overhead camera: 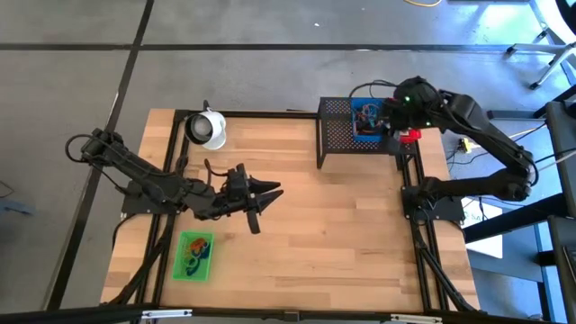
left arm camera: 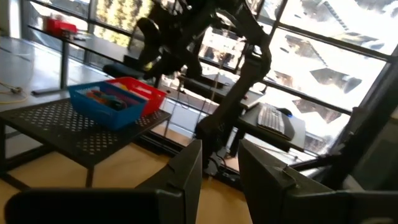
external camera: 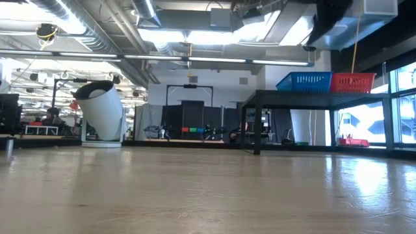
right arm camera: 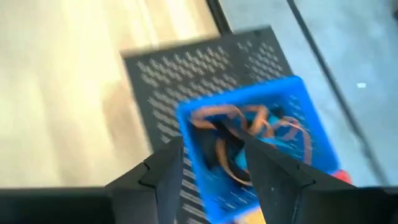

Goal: Pick & Place Office Desk Supplies
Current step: Put the green bin with spring keychains on the shelf

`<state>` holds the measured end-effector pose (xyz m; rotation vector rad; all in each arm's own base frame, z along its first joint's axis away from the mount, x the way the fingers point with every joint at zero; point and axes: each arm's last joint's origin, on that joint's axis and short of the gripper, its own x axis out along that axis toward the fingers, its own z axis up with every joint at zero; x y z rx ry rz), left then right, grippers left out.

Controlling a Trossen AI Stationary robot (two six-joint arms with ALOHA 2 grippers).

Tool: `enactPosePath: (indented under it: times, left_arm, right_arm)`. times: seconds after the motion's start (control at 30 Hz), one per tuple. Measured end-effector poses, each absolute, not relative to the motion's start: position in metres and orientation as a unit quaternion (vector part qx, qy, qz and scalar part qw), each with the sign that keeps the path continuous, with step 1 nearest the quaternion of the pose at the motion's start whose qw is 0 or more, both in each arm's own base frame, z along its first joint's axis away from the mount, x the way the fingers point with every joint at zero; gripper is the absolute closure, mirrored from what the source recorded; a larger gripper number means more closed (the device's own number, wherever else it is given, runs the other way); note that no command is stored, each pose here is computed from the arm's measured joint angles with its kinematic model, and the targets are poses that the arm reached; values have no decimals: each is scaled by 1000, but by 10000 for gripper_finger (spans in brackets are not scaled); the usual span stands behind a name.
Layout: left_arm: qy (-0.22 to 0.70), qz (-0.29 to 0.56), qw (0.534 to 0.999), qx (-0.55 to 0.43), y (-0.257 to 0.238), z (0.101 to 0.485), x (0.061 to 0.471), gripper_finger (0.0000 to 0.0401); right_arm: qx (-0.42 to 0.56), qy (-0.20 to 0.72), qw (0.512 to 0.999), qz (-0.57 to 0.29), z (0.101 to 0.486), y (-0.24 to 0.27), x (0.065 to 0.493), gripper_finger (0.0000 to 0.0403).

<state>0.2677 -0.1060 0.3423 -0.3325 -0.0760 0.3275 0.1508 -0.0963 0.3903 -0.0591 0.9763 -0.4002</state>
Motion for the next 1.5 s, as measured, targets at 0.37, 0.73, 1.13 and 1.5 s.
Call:
enactPosePath:
  times: [0.37, 0.73, 1.13, 1.5]
  left_arm:
    - [105, 31, 967, -231, -137, 307, 269, 265]
    - [501, -55, 771, -389, -189, 255, 210, 268]
    - [655, -148, 713, -204, -236, 214, 161, 271]
    - [681, -129, 704, -154, -240, 187, 171, 274]
  right_arm:
    - [55, 422, 890, -162, 397, -69, 166, 231]
    - [11, 413, 897, -159, 399, -48, 175, 231]
    - [8, 404, 902, -151, 400, -45, 178, 231]
    - [15, 394, 906, -155, 401, -45, 180, 231]
